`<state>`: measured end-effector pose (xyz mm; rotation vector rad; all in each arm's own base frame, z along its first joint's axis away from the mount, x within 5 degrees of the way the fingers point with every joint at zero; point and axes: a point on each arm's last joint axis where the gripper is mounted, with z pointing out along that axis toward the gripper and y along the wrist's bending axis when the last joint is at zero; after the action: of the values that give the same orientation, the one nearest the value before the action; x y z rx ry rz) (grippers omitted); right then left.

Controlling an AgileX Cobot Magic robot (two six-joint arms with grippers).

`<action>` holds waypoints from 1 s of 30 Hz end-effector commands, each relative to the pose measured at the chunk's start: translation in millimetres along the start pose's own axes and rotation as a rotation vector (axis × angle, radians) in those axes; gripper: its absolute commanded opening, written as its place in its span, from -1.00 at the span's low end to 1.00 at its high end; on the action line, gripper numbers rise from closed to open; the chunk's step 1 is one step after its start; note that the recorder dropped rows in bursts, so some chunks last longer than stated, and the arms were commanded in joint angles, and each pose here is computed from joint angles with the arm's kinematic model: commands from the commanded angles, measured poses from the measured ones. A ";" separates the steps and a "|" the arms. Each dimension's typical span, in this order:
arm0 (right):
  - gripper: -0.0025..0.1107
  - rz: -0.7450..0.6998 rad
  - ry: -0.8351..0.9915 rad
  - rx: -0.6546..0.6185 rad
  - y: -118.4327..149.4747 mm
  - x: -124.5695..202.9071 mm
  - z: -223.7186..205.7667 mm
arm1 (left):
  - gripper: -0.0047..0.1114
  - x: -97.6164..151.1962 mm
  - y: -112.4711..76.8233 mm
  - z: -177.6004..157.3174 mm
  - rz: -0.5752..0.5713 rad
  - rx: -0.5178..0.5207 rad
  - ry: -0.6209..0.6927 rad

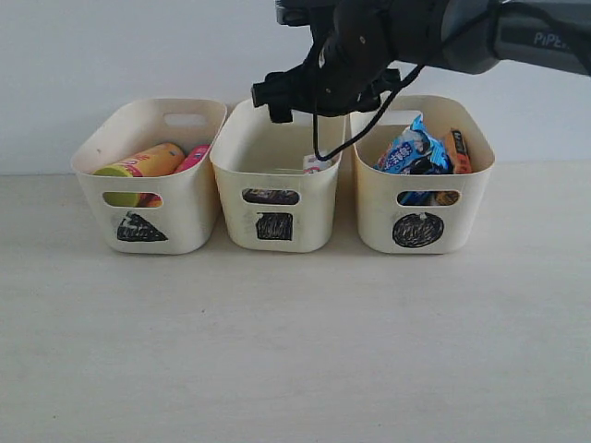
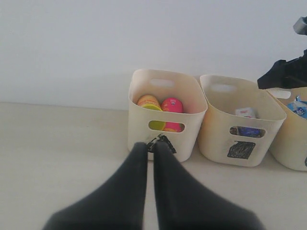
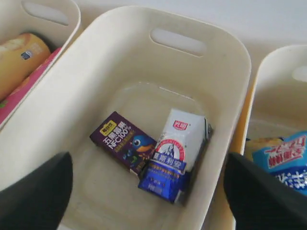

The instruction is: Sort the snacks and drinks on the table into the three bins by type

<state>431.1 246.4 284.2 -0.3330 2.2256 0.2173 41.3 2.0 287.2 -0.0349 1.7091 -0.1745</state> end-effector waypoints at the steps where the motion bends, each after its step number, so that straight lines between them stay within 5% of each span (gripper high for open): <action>1: 0.24 0.029 0.070 0.048 -9.0 -2.5 -17.0 | -0.84 1.3 -0.1 -0.1 0.002 0.006 -0.001; 4: -0.11 0.031 0.137 0.080 -12.1 1.9 -21.8 | -0.84 1.3 -0.1 -0.1 0.002 0.006 -0.001; 9: -0.97 0.047 0.222 0.106 -14.5 7.9 -28.2 | -0.84 1.3 -0.1 -0.1 0.002 0.006 -0.001; 20: -0.96 0.023 0.376 0.156 -14.7 20.8 -36.3 | -0.84 1.3 -0.1 -0.1 0.002 0.006 -0.001; 30: -0.96 0.011 0.283 0.123 -39.7 44.1 -72.4 | -0.84 1.3 -0.1 -0.1 0.002 0.006 -0.001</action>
<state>373.1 202.1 292.2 -0.3143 2.5537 0.0267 41.3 2.0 287.2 -0.0349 1.7091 -0.1745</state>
